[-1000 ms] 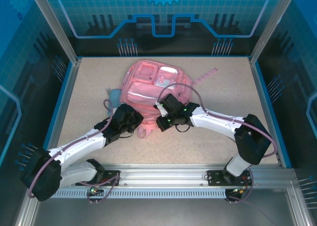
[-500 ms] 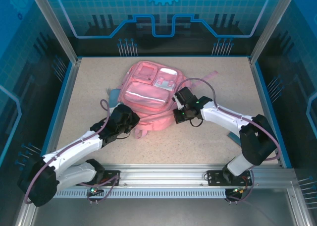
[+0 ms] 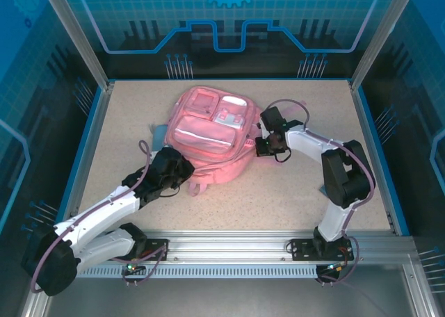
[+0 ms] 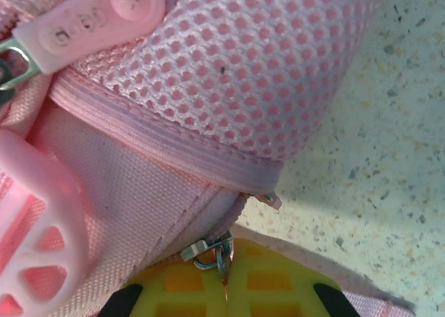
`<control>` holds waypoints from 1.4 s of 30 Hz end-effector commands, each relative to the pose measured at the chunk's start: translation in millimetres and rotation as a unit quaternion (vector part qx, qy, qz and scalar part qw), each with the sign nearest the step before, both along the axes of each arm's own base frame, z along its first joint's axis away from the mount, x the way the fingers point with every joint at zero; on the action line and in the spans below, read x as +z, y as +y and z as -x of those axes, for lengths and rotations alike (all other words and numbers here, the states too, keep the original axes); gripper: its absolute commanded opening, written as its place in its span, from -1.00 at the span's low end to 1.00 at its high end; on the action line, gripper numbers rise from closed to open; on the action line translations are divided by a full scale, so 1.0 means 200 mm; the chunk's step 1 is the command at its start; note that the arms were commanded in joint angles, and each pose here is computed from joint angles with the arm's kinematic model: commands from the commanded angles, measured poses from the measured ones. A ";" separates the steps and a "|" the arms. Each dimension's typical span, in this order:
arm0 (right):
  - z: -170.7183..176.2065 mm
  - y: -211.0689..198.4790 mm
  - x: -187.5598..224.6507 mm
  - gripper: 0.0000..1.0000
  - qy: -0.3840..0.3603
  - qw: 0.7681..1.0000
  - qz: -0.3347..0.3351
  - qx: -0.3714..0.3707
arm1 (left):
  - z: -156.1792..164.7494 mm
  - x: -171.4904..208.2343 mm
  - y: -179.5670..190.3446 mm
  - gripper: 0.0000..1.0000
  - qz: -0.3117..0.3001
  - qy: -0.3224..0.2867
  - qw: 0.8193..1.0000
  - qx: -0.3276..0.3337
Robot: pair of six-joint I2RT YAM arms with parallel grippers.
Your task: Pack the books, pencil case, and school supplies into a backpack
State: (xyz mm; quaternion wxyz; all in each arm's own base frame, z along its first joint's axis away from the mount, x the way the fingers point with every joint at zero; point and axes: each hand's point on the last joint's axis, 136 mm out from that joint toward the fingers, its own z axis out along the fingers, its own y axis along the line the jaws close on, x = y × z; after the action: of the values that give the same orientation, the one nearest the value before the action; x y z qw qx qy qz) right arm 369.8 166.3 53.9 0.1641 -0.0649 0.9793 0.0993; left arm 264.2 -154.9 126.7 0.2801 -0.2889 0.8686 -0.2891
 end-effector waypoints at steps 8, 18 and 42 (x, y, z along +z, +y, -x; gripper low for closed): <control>-0.22 -0.24 0.23 -0.73 -0.071 0.997 -0.009 -0.034 | -0.07 0.22 -0.27 0.04 0.036 -0.065 0.987 -0.140; 0.00 -0.24 0.45 0.47 -0.071 0.990 -0.090 -0.086 | -0.20 0.38 -0.24 0.66 -0.118 -0.101 0.967 -0.204; 0.34 0.34 0.15 0.02 0.091 0.937 -0.304 -0.150 | -0.29 0.38 -0.29 0.97 -0.209 -0.138 0.923 -0.291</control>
State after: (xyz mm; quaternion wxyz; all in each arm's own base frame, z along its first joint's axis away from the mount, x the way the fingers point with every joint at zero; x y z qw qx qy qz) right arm 297.5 225.7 81.9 0.0931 0.1478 0.9173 0.3578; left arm 327.5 -210.6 211.7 0.3714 0.0491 0.9026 -0.2122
